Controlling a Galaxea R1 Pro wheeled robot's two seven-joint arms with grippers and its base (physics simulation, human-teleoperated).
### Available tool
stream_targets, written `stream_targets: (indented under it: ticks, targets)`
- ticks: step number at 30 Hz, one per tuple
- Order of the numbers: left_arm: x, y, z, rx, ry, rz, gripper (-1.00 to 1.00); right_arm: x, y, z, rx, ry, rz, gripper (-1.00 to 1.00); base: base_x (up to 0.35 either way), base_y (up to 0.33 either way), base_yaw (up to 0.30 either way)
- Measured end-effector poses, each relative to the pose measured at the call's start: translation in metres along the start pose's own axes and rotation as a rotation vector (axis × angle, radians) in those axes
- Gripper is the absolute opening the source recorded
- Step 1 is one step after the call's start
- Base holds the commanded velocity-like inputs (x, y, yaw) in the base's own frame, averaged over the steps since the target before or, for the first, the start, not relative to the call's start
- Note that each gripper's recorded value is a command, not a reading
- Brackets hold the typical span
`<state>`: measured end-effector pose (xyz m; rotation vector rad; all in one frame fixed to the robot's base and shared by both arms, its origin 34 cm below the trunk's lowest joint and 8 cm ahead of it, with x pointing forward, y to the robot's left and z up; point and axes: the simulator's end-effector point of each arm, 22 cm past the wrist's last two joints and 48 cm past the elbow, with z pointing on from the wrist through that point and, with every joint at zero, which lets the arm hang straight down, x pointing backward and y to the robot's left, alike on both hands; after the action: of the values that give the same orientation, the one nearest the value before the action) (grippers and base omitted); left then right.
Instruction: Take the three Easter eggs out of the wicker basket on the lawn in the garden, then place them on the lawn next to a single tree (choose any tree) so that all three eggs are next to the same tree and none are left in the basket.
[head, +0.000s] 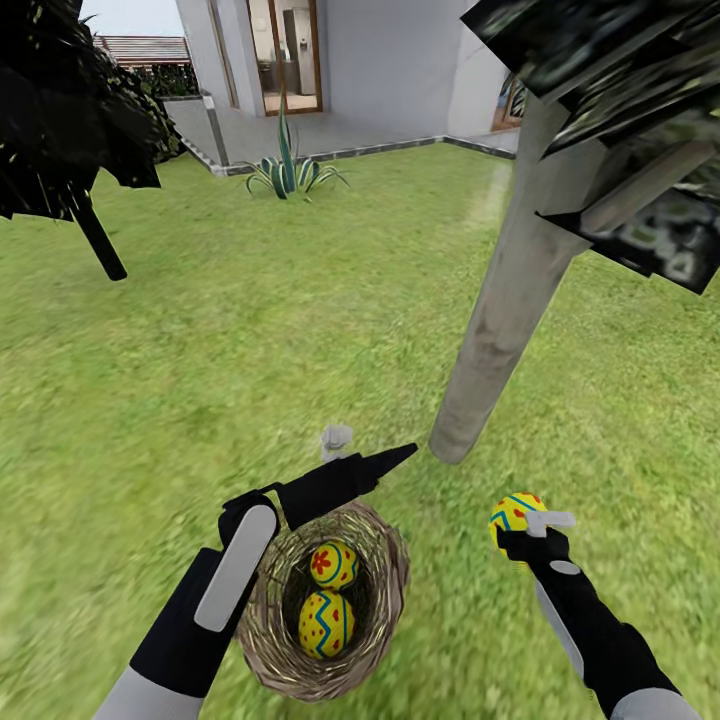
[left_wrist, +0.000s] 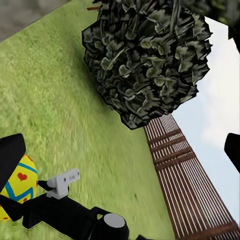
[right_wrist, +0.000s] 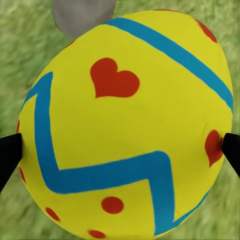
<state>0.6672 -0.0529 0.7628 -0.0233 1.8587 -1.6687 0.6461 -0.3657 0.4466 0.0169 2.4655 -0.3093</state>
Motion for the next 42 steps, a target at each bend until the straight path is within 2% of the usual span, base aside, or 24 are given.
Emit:
stream_targets:
  ticks: [8,15,19,23,27,31,37,42]
  targets:
    - [-0.006,-0.006,-0.003,0.036,-0.018,-0.027,1.00,0.001,-0.002,0.002,0.003,0.007,-0.001,-1.00,-0.279,-0.065,0.000]
    - [-0.008,-0.014,-0.004,0.070,-0.027,-0.046,1.00,0.001,-0.004,0.004,0.006,0.013,0.005,-1.00,-0.044,-0.012,0.000]
    - [-0.008,-0.015,-0.004,0.074,-0.027,-0.046,1.00,0.009,-0.011,0.025,0.025,0.078,0.004,-1.00,0.000,0.000,0.000]
    - [-0.008,-0.015,-0.004,0.074,-0.027,-0.045,1.00,0.001,-0.013,0.034,0.035,0.040,0.009,-1.00,0.000,0.000,0.000]
    - [-0.008,-0.016,-0.003,0.076,-0.027,-0.046,1.00,-0.002,-0.016,0.043,0.045,0.061,0.012,-1.00,0.000,0.000,0.000]
    - [-0.007,-0.016,-0.003,0.078,-0.026,-0.046,1.00,-0.002,-0.017,0.049,0.050,0.049,0.019,-1.00,0.000,0.000,0.000]
    - [-0.006,-0.017,-0.002,0.079,-0.024,-0.046,1.00,0.011,-0.021,0.058,0.061,0.135,0.025,-1.00,0.000,0.000,0.000]
    - [-0.006,-0.017,-0.002,0.080,-0.025,-0.047,1.00,0.014,-0.020,0.058,0.060,0.153,0.029,-1.00,0.000,0.000,0.000]
